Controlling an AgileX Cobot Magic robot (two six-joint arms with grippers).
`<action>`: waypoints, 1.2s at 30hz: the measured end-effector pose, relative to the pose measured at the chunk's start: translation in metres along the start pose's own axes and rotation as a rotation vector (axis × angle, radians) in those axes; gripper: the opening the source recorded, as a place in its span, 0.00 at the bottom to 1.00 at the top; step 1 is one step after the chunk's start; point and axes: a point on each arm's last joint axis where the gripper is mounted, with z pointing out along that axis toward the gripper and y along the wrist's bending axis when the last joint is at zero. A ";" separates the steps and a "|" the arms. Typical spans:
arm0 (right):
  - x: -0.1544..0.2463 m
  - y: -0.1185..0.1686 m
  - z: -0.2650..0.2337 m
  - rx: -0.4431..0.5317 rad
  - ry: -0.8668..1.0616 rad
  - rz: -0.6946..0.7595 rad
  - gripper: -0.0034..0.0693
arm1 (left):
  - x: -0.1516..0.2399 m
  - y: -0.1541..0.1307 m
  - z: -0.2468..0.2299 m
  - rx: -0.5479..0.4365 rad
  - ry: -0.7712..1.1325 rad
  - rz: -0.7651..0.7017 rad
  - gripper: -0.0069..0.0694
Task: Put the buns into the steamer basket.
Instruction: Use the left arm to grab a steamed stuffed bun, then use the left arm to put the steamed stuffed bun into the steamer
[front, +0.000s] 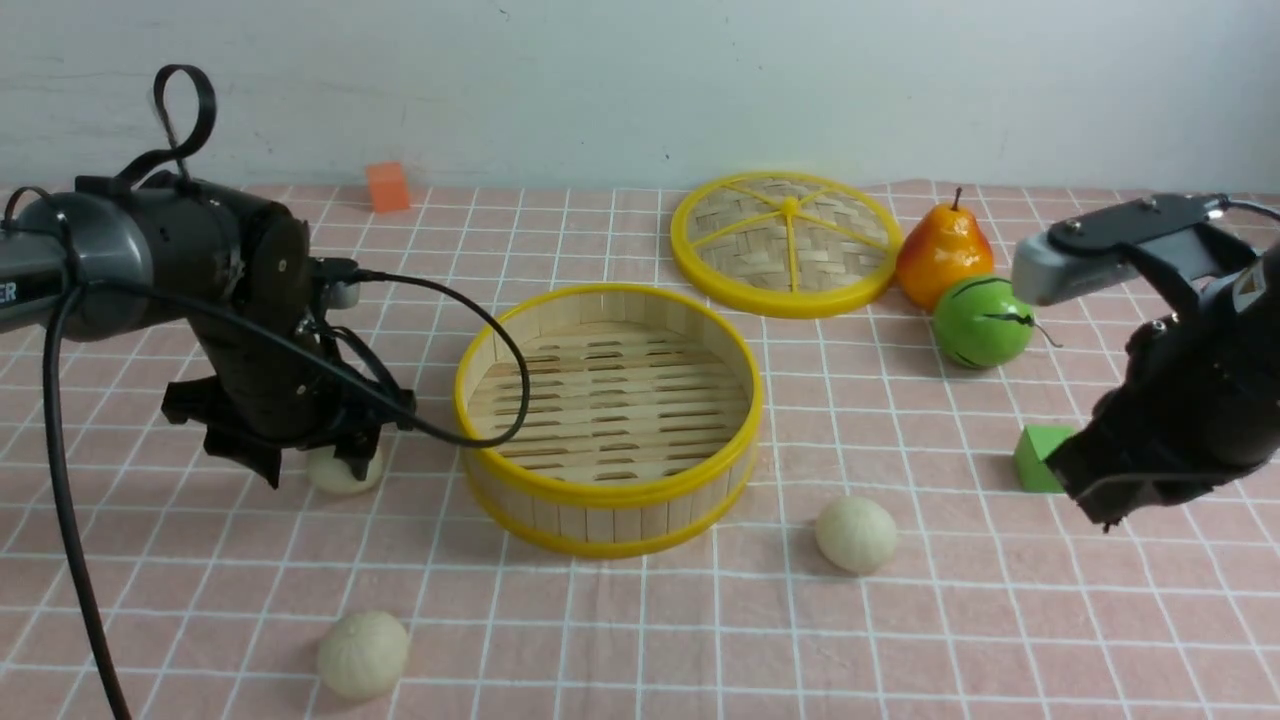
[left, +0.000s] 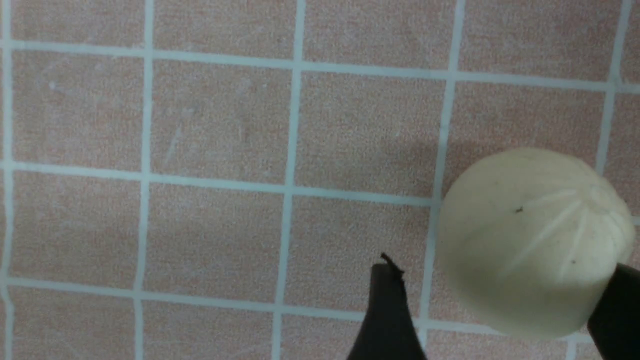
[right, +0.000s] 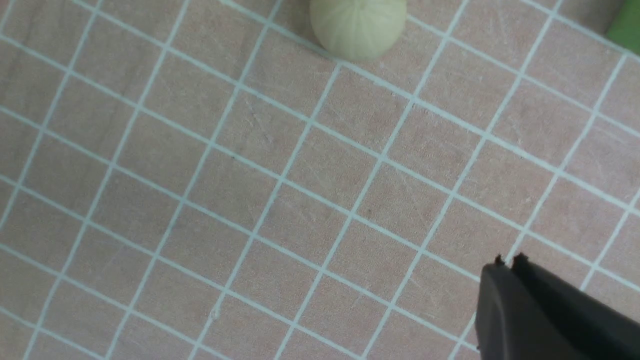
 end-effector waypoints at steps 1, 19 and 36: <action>0.000 0.000 0.002 -0.008 0.006 0.005 0.06 | 0.000 0.000 0.002 0.002 0.002 -0.003 0.75; -0.003 0.004 0.008 -0.061 0.012 -0.012 0.08 | -0.003 -0.005 0.011 0.042 -0.032 -0.032 0.43; -0.002 0.004 0.008 -0.066 0.026 -0.011 0.09 | -0.028 -0.046 -0.121 0.139 -0.288 0.077 0.08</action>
